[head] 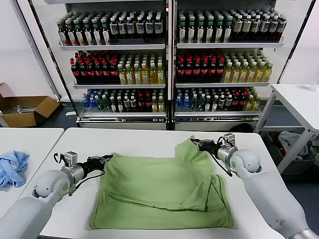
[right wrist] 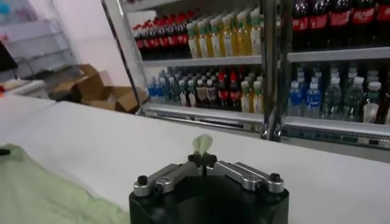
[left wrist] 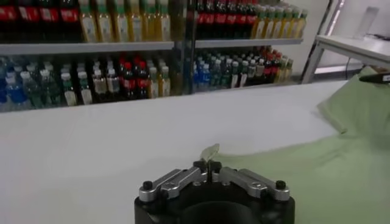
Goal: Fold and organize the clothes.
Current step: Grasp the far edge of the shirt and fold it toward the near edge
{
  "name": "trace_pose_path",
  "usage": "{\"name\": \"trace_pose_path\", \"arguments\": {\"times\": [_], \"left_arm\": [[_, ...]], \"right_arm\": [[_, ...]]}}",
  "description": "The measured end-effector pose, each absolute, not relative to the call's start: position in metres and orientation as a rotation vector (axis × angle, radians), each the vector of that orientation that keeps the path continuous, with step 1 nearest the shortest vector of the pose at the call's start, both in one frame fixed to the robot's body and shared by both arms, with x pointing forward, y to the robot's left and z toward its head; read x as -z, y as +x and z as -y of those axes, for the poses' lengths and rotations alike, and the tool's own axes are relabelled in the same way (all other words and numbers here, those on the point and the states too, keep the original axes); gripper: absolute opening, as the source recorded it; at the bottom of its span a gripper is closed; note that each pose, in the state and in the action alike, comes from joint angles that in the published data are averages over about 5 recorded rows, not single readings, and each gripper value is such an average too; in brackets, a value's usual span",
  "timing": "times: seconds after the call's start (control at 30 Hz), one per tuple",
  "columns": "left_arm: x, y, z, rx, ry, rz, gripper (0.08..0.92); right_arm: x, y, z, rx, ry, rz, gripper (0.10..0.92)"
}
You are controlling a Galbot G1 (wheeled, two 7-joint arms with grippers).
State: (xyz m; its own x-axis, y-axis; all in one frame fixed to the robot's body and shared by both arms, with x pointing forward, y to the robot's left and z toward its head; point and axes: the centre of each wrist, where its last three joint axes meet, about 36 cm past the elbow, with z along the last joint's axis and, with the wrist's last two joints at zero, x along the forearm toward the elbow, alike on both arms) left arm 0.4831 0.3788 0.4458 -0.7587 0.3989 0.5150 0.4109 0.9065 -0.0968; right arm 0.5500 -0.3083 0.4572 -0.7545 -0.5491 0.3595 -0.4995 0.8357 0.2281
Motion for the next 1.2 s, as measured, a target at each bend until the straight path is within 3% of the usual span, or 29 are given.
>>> {"name": "trace_pose_path", "arguments": {"times": [0.53,1.2], "left_arm": [[-0.48,0.419,-0.384,0.162,-0.604,2.511,0.089],[-0.458,0.346,-0.37,0.213,-0.65,2.406,0.089]], "right_arm": [[-0.477,0.428,0.331,0.258,0.804,2.64,0.106],[-0.457,0.333,0.342,0.209,0.735,2.571,0.106]]}}
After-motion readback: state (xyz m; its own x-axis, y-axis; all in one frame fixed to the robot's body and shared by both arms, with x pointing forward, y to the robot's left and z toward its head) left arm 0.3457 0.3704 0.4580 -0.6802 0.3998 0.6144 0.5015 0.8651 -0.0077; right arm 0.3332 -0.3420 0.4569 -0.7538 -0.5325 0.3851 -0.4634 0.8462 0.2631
